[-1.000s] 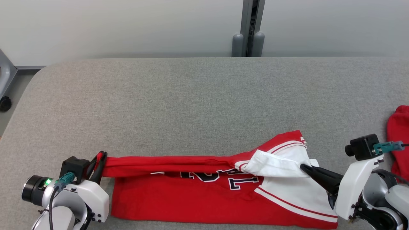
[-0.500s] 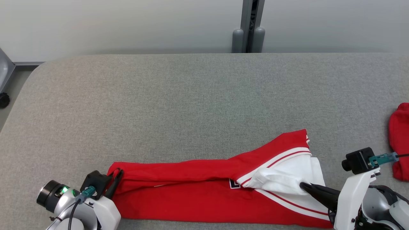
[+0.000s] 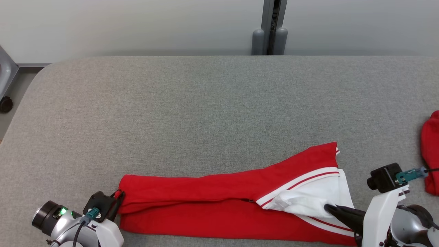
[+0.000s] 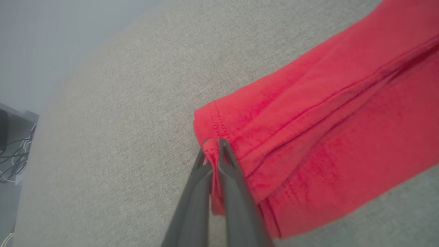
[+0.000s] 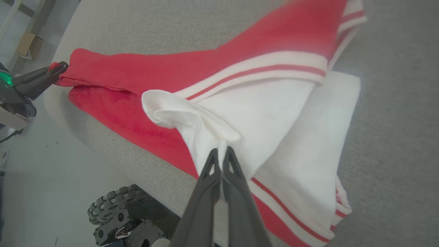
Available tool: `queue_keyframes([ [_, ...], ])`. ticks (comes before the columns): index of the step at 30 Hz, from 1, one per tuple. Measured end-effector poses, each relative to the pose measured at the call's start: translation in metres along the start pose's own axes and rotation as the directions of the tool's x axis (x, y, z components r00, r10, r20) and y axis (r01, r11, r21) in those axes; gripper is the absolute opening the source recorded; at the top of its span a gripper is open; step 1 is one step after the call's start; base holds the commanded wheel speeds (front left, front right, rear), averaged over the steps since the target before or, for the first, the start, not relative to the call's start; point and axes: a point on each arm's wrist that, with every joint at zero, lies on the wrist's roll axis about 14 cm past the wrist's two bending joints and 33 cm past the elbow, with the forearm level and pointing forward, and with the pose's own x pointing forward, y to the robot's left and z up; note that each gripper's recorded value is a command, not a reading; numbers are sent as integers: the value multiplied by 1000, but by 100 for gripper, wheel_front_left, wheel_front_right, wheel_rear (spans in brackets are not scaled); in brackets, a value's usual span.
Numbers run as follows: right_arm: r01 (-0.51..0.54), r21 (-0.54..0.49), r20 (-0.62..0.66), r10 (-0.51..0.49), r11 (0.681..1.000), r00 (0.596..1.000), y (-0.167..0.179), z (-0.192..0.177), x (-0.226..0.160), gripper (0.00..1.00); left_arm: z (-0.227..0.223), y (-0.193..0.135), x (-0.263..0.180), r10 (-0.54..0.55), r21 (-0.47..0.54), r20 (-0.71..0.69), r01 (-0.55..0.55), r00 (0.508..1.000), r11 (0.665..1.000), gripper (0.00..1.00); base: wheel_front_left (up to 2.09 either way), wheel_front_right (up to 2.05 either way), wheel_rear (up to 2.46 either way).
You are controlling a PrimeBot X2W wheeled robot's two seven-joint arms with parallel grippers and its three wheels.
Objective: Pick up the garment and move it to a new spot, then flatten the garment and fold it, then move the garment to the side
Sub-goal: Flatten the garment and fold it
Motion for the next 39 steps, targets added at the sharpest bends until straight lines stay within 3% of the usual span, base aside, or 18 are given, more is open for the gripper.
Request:
queue_keyframes([
  [7,5,-1,-19,-5,1000,1000,7,-3,-4,0,7,0,1,7,-2,28,-7,1000,1000,0,0,0,0],
  [29,102,12,-108,-100,995,989,-9,-23,-9,0,-18,-34,-7,-147,-58,-81,142,986,988,2,0,0,0],
  [30,103,13,-112,-101,995,989,-9,-24,-9,0,-18,-34,-7,-149,-58,-83,144,985,988,40,0,0,0],
  [31,103,15,-111,-101,995,989,-9,-24,-8,0,-18,-34,-7,-147,-63,-85,142,985,988,100,0,0,0],
  [39,99,22,-133,-95,995,987,-5,-29,-10,0,-11,-22,-8,-107,-53,-64,103,992,993,100,0,0,0],
])
